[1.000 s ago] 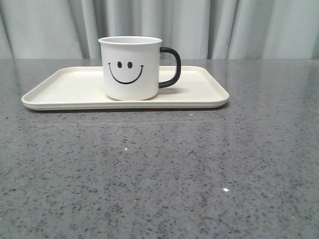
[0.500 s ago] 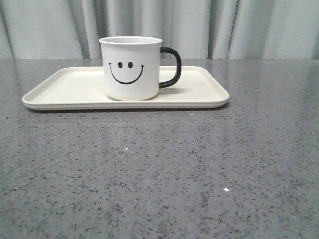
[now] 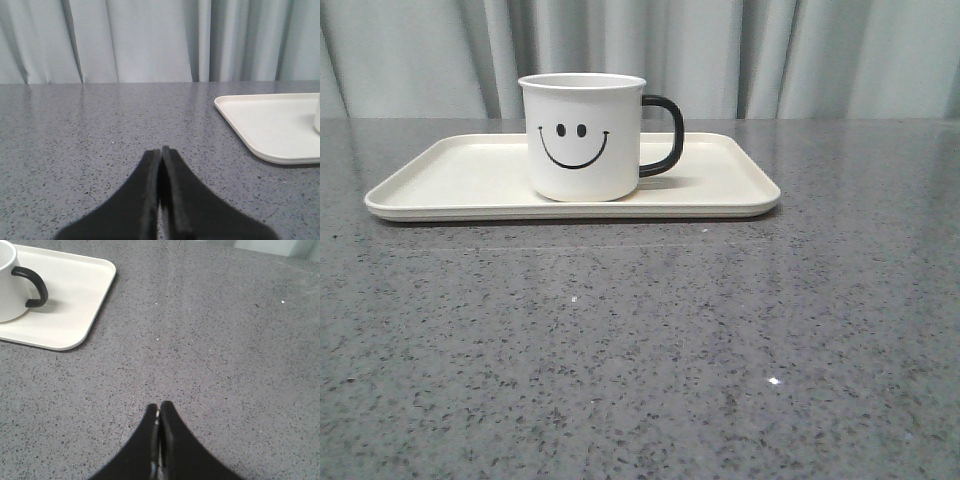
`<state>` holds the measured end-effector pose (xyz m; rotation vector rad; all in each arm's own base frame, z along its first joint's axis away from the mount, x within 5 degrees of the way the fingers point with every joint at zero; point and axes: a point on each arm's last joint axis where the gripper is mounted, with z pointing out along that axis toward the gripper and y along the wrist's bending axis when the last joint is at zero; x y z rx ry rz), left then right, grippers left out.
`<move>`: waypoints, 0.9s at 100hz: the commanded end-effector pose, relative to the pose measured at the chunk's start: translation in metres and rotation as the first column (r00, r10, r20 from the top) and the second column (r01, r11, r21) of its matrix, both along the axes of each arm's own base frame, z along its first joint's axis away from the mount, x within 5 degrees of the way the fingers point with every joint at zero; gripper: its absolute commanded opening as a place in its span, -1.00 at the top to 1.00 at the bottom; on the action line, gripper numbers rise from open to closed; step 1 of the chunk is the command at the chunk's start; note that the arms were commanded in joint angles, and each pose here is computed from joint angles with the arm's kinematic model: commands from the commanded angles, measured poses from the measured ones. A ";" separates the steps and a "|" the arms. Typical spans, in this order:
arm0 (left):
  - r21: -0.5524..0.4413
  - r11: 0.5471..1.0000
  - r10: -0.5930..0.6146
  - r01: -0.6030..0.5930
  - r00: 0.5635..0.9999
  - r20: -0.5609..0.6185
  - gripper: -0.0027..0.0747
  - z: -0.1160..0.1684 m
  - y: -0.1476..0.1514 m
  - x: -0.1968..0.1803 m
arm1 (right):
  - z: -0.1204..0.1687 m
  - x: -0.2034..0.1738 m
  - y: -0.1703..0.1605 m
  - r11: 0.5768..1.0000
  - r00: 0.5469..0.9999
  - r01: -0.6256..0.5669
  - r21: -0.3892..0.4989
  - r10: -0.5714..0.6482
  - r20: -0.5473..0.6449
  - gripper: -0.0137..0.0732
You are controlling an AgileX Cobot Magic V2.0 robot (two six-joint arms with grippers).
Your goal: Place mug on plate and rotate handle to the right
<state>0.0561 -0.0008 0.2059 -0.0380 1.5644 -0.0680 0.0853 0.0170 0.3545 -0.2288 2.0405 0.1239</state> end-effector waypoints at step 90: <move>0.033 0.999 -0.005 0.001 0.995 0.104 0.98 0.006 0.000 -0.002 | 0.013 0.002 -0.001 1.000 0.996 0.018 0.011 -0.019 0.085 0.84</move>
